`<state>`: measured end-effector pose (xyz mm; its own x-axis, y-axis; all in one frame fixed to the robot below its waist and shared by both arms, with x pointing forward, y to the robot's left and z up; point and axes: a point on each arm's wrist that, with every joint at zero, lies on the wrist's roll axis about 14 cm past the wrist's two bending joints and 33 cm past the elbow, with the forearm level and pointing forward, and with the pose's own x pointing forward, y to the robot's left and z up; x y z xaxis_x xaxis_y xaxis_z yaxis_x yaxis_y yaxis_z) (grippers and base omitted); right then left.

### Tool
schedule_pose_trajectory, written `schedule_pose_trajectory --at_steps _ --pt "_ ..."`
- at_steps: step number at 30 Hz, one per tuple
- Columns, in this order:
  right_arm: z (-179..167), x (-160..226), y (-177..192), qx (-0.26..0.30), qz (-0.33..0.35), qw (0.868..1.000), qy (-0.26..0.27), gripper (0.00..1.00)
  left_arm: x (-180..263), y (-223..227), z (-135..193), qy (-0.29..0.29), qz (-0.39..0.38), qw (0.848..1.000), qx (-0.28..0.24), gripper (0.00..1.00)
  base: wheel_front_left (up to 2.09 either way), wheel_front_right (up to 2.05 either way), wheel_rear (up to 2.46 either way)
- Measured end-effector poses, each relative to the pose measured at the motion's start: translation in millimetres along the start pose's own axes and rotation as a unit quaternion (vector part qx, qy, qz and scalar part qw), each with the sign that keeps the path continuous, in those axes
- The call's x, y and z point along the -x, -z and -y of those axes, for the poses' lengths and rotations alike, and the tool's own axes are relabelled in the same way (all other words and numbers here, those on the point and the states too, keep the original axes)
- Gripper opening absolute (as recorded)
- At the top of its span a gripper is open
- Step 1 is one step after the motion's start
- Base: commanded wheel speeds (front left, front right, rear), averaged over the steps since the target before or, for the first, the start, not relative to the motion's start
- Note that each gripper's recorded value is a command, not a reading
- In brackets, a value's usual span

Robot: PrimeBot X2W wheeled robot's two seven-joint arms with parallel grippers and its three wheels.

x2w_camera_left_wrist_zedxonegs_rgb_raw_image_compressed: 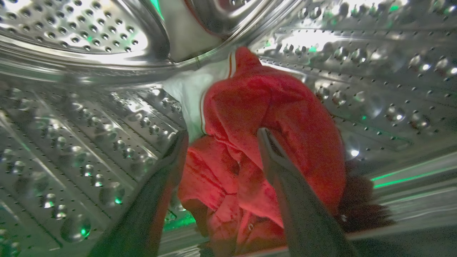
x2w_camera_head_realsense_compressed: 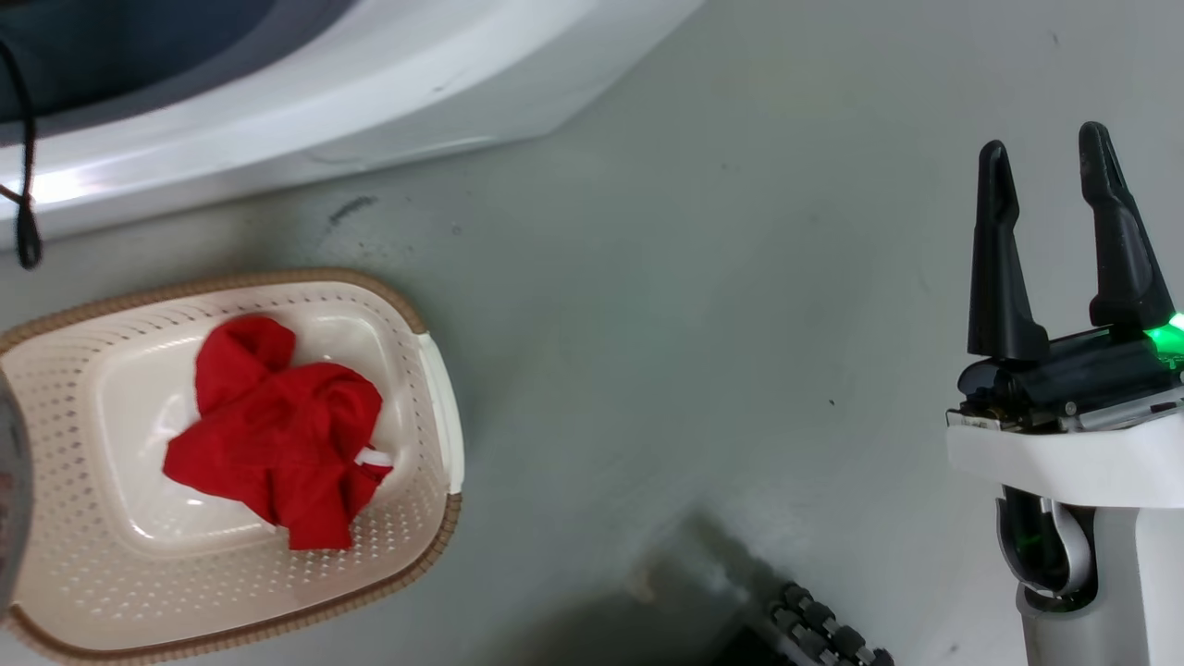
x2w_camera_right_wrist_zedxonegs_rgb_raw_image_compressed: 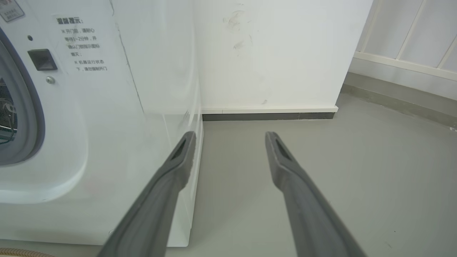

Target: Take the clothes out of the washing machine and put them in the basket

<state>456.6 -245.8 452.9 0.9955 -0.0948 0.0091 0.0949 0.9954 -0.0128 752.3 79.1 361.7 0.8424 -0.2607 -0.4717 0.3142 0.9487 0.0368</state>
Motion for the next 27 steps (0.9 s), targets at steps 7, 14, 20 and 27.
schedule_pose_trajectory --at_steps 7,14,20,27 --pt "9 -2 26 0.007 -0.033 0.999 0.012 1.00 -30 39 8 0.016 -0.122 0.992 -0.013 1.00 0.00 0.00 0.00" --pt "15 -2 41 0.008 -0.050 0.998 0.021 1.00 -41 64 1 0.013 -0.182 0.983 -0.030 1.00 0.00 0.00 0.00" --pt "12 -5 47 0.006 -0.055 0.998 0.017 1.00 -42 71 1 0.017 -0.200 0.979 -0.040 1.00 0.00 0.00 0.00" --pt "10 -7 45 0.004 -0.050 0.999 0.014 1.00 -42 62 -2 0.018 -0.177 0.983 -0.048 0.00 0.00 0.00 0.00"
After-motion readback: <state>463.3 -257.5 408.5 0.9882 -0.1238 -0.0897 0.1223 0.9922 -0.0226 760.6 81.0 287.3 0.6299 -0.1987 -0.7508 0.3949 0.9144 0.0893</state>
